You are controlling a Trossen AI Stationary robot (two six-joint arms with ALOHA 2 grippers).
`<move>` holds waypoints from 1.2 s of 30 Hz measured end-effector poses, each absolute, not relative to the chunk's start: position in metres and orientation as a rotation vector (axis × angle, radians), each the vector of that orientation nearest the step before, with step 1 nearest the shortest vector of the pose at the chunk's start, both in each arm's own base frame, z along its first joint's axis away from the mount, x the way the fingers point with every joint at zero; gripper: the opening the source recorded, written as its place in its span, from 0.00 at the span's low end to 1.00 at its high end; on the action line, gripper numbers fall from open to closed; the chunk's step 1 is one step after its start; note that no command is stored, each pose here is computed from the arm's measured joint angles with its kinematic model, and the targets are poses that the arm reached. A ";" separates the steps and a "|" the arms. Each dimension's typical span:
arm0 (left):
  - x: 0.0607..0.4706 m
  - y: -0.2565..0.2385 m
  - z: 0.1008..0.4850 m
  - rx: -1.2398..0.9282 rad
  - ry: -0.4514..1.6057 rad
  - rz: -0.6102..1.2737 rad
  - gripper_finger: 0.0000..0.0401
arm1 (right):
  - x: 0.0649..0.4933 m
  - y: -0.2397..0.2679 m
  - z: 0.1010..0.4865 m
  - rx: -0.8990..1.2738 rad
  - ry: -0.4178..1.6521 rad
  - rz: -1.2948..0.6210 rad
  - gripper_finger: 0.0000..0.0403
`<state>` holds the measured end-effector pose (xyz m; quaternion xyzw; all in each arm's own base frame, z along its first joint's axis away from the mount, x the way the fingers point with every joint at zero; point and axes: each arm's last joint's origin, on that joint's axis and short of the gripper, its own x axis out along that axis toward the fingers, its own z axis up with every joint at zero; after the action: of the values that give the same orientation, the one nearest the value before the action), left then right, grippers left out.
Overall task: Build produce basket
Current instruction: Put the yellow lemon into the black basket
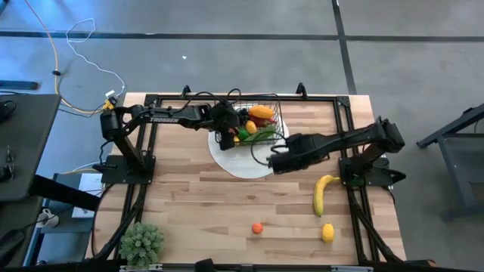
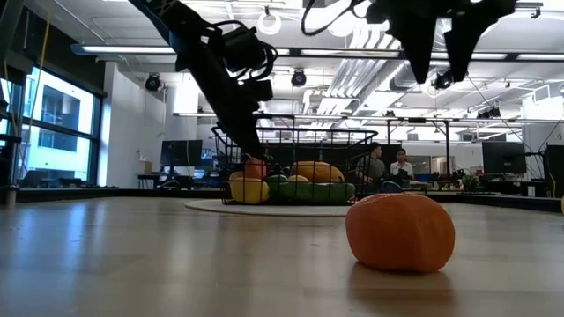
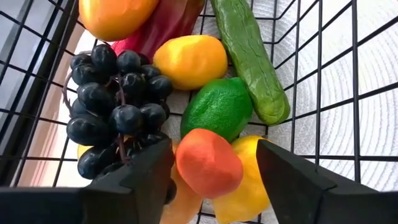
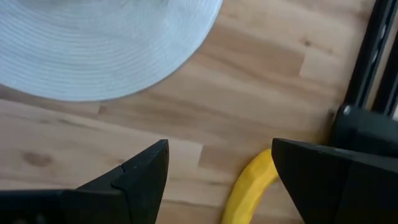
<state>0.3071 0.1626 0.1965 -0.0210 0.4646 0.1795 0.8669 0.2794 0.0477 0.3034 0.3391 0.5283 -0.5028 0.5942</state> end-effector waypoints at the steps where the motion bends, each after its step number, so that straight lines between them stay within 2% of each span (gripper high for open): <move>1: 0.307 0.163 0.197 -0.044 0.973 0.376 0.56 | 0.279 0.053 0.303 0.804 1.220 -1.176 0.66; 9: 0.306 0.164 0.200 0.065 0.995 0.389 0.56 | 0.268 0.093 0.303 0.948 1.129 -1.261 0.66; 19: 0.298 0.162 0.223 0.098 0.935 0.411 0.54 | 0.255 0.147 0.289 1.080 1.137 -1.360 0.66; 25: 0.290 0.158 0.244 0.102 0.865 0.430 0.54 | 0.245 0.178 0.278 1.127 1.173 -1.425 0.66; 36: 0.266 0.144 0.295 0.067 0.673 0.456 0.54 | 0.239 0.219 0.251 1.087 1.292 -1.382 0.66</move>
<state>0.2658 0.1437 0.2947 0.0328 0.3274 0.2217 0.9179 0.2395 0.2191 0.2514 0.4418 0.5253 -0.5619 0.4616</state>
